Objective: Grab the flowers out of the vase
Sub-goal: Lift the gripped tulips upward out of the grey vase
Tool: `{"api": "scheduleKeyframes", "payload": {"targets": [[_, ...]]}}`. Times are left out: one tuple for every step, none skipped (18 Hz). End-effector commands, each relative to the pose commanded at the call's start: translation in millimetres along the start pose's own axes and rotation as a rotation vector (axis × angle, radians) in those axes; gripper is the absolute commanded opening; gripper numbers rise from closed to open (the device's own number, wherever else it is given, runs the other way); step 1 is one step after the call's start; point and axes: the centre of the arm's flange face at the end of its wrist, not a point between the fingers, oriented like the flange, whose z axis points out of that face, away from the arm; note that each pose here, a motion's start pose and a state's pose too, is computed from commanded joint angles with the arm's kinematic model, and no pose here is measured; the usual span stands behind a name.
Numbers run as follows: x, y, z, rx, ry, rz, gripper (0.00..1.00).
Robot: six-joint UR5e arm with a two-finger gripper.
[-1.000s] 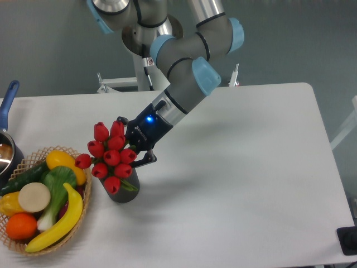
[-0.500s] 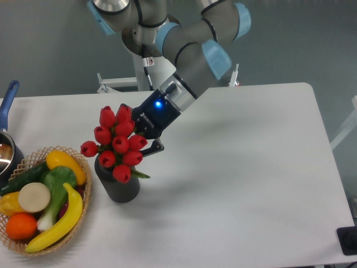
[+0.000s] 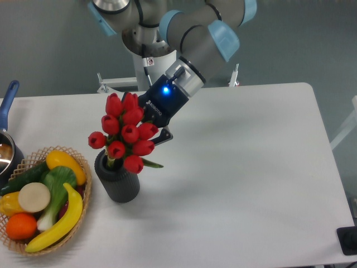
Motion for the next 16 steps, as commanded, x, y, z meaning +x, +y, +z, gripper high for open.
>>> {"api": "scheduleKeyframes", "payload": {"targets": [[-1, -3, -3, 0.004, -0.006, -0.002, 0.43], [-1, -6, -7, 0.006, -0.013, -0.010, 0.42], [-2, -9, -9, 0.011, -0.017, -0.022, 0.43], [-3, -13, -12, 0.016, -0.020, -0.033, 0.43], [-4, -15, -14, 0.020, -0.022, -0.042, 0.43], [-4, -14, -13, 0.021, -0.021, -0.049, 0.42], [-4, -14, -13, 0.021, -0.019, -0.050, 0.42], [-4, -15, -13, 0.022, -0.019, -0.055, 0.42], [-4, -17, -14, 0.027, -0.019, -0.068, 0.43], [-4, -21, -16, 0.044, -0.011, -0.079, 0.42], [-4, -25, -17, 0.064, 0.000, -0.095, 0.42], [-6, -29, -21, 0.076, 0.001, -0.108, 0.42], [-9, -34, -27, 0.086, -0.008, -0.118, 0.42], [-10, -37, -29, 0.087, -0.010, -0.130, 0.42], [-11, -39, -31, 0.089, -0.013, -0.135, 0.42], [-12, -39, -33, 0.092, -0.017, -0.136, 0.42]]}}
